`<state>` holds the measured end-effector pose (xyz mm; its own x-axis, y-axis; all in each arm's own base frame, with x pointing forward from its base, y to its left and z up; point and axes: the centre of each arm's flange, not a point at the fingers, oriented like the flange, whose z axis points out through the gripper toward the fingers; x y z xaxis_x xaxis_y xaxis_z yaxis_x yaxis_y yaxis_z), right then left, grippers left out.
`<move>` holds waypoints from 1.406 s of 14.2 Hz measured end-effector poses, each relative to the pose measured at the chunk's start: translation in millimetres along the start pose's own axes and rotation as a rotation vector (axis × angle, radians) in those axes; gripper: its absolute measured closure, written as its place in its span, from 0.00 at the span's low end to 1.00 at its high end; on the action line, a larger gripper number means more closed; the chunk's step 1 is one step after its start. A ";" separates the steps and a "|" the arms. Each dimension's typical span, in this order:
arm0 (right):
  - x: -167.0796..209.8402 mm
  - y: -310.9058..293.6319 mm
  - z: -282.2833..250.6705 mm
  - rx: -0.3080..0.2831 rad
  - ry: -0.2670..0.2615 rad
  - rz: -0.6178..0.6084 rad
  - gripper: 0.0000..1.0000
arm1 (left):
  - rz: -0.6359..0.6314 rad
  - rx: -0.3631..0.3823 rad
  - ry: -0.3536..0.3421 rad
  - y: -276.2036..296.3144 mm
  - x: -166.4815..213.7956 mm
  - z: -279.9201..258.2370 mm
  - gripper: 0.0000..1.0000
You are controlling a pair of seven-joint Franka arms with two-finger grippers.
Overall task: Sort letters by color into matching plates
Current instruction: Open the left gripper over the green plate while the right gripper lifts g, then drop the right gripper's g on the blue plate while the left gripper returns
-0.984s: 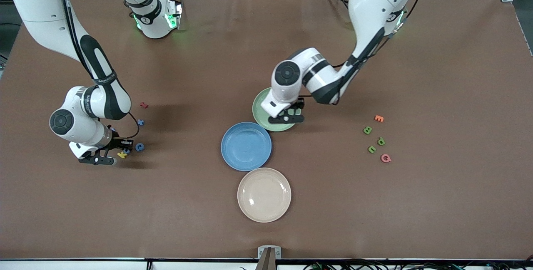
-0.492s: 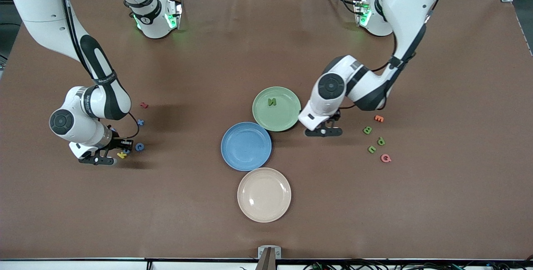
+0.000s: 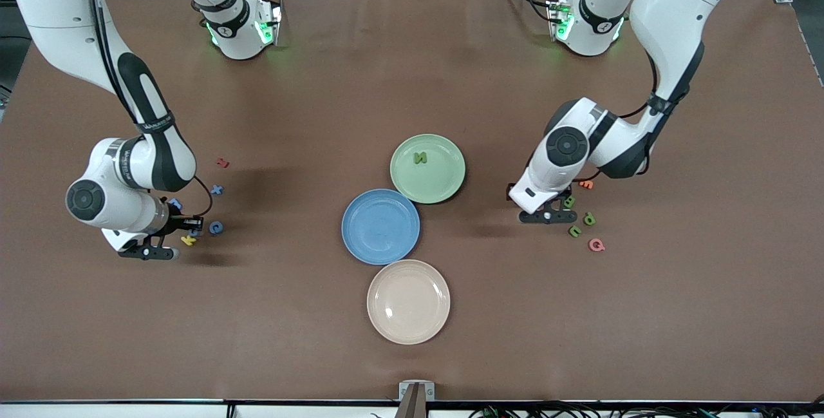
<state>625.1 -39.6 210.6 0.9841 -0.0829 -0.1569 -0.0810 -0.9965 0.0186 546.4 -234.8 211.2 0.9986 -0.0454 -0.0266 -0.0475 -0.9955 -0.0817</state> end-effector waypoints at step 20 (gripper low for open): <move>-115.7 -412.8 -28.1 0.186 0.123 0.575 0.74 | 0.063 -0.025 -0.036 -86.9 -17.9 44.4 0.39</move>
<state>549.1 381.5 248.9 0.7851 -0.6167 -0.0575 -0.6190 -0.7779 -0.1082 531.7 -143.9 174.6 0.9922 -0.1055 -0.0670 -0.1092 -0.9926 -0.0538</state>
